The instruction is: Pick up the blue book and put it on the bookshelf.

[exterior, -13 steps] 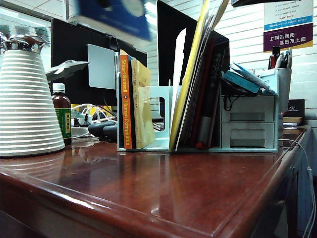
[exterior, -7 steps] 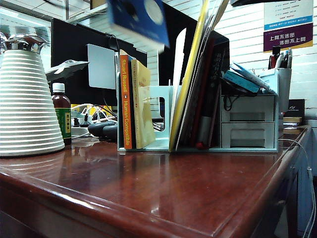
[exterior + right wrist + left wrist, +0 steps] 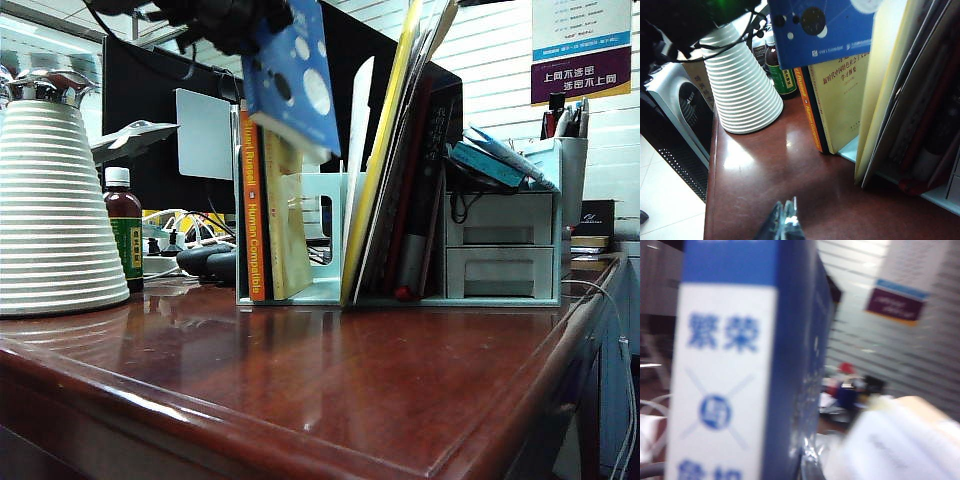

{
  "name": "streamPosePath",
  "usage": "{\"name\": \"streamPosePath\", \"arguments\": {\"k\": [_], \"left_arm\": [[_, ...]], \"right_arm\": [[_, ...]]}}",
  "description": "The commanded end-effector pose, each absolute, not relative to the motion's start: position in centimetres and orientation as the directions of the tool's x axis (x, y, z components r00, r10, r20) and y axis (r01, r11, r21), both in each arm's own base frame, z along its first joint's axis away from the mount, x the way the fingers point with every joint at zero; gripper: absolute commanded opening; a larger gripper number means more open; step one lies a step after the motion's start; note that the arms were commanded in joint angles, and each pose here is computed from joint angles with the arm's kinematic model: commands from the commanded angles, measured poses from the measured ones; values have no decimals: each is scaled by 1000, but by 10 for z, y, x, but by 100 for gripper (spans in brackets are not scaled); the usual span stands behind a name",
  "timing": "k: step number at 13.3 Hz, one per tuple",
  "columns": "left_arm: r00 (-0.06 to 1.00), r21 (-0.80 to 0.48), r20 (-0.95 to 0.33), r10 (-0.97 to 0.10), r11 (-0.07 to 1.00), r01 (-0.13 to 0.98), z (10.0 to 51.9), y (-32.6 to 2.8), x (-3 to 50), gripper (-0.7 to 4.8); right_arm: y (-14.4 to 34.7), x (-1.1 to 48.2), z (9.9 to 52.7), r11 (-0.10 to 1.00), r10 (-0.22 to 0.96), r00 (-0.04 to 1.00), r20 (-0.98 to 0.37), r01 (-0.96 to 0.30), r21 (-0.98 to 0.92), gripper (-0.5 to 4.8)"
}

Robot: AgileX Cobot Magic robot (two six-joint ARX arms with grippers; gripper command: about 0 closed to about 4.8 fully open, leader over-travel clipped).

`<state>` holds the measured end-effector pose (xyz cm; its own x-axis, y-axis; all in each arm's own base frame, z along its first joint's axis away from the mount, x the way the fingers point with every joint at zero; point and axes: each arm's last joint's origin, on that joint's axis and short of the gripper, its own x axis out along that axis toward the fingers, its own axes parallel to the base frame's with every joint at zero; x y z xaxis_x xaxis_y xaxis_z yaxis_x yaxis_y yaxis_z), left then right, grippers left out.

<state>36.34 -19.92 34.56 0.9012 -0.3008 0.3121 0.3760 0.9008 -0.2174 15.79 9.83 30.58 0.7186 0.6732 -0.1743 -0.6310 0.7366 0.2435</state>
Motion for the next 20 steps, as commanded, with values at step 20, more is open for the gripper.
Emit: {"name": "streamPosePath", "arguments": {"k": [20], "left_arm": [[930,-176,276,-242,939,297,290,-261,402,79]], "right_arm": [[95,150,314,702,707,696,-124,-669,244,-1]]}}
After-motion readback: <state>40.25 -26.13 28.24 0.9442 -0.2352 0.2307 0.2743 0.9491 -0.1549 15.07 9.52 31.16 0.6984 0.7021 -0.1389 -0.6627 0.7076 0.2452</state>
